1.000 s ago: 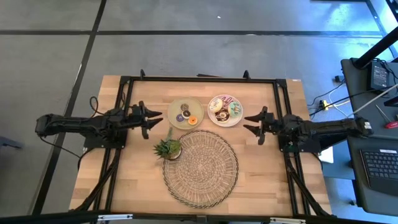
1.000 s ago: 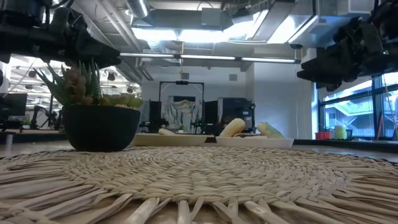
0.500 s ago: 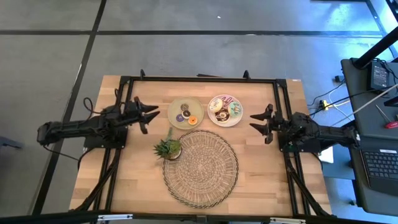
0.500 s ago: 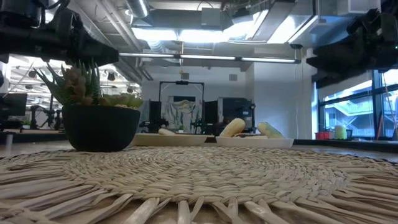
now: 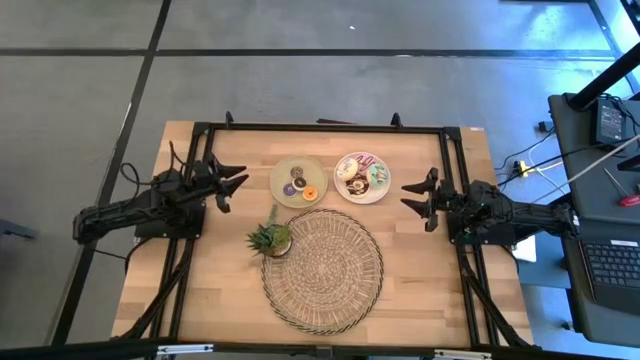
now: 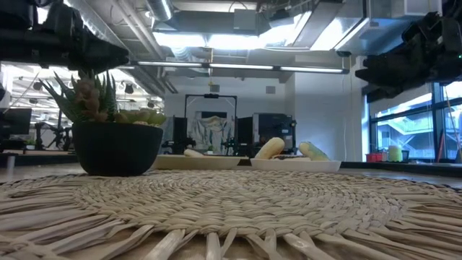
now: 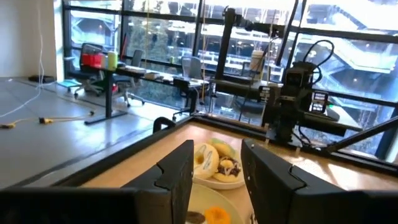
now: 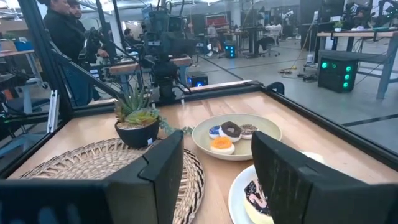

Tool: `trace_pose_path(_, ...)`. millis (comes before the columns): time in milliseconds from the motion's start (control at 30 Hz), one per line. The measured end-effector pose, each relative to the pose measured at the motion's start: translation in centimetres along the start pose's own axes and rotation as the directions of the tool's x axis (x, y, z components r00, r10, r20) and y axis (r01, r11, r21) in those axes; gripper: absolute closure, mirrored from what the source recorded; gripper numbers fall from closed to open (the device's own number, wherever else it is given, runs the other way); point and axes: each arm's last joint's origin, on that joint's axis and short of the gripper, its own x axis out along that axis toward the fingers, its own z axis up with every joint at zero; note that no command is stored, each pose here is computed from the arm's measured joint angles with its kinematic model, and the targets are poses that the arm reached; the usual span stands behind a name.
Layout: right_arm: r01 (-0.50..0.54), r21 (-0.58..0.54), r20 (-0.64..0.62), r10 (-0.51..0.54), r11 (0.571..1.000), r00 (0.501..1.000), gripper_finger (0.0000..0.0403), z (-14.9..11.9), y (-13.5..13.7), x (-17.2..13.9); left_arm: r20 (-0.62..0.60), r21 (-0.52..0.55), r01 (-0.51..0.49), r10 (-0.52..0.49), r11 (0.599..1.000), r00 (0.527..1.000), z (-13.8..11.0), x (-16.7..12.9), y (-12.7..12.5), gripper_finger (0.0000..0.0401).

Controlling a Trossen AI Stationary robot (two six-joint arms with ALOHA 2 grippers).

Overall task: Pick & Place donuts
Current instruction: Return to Home Position

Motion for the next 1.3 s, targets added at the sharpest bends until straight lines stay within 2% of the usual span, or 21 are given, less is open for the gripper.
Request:
trace_pose_path(167, 0.001, -0.002, 0.0, -0.001, 1.0, 1.0, 0.0212, 0.0, 0.0, 0.0, -0.033, -0.013, -0.005, 0.005, 1.0, 0.999, -0.3, 0.0, 0.0, 0.027)
trace_pose_path(267, 0.001, -0.001, 0.0, -0.001, 1.0, 1.0, 0.0212, 0.0, 0.0, 0.0, -0.015, -0.018, 0.002, -0.002, 1.0, 1.0, -0.2, 0.0, 0.0, 0.0267)
trace_pose_path(367, 0.001, -0.011, 0.0, -0.001, 1.0, 1.0, 0.0212, 0.0, 0.0, 0.0, 0.017, -0.022, 0.025, -0.024, 0.999, 1.0, -1.2, 0.2, 0.1, 0.0268)
trace_pose_path(567, 0.0, 0.005, 0.002, 0.0, 1.0, 1.0, 0.0212, 0.0, 0.0, 0.0, 0.001, -0.01, 0.027, -0.027, 1.0, 1.0, -1.4, 0.2, 0.1, 0.0272)
trace_pose_path(800, -0.022, 0.005, 0.009, 0.022, 1.0, 1.0, 0.0212, -0.1, 0.1, 0.1, -0.04, 0.0, -0.016, 0.016, 1.0, 0.999, -1.9, 0.2, 0.3, 0.0267)
trace_pose_path(967, -0.016, 0.001, 0.01, 0.016, 1.0, 1.0, 0.0212, -0.1, 0.0, 0.1, -0.058, 0.078, -0.028, 0.032, 0.997, 0.998, -2.1, 0.2, 0.3, 0.0271)
trace_pose_path(1100, 0.006, -0.073, 0.015, -0.005, 0.997, 1.0, 0.0212, -0.1, 0.0, 0.1, -0.066, 0.15, -0.033, 0.043, 0.988, 0.997, -2.2, 0.3, 0.4, 0.0271)
trace_pose_path(1300, 0.009, -0.132, 0.014, -0.007, 0.991, 1.0, 0.0212, -0.1, 0.0, 0.1, -0.066, 0.16, -0.033, 0.044, 0.987, 0.997, -2.1, 0.3, 0.4, 0.0266)
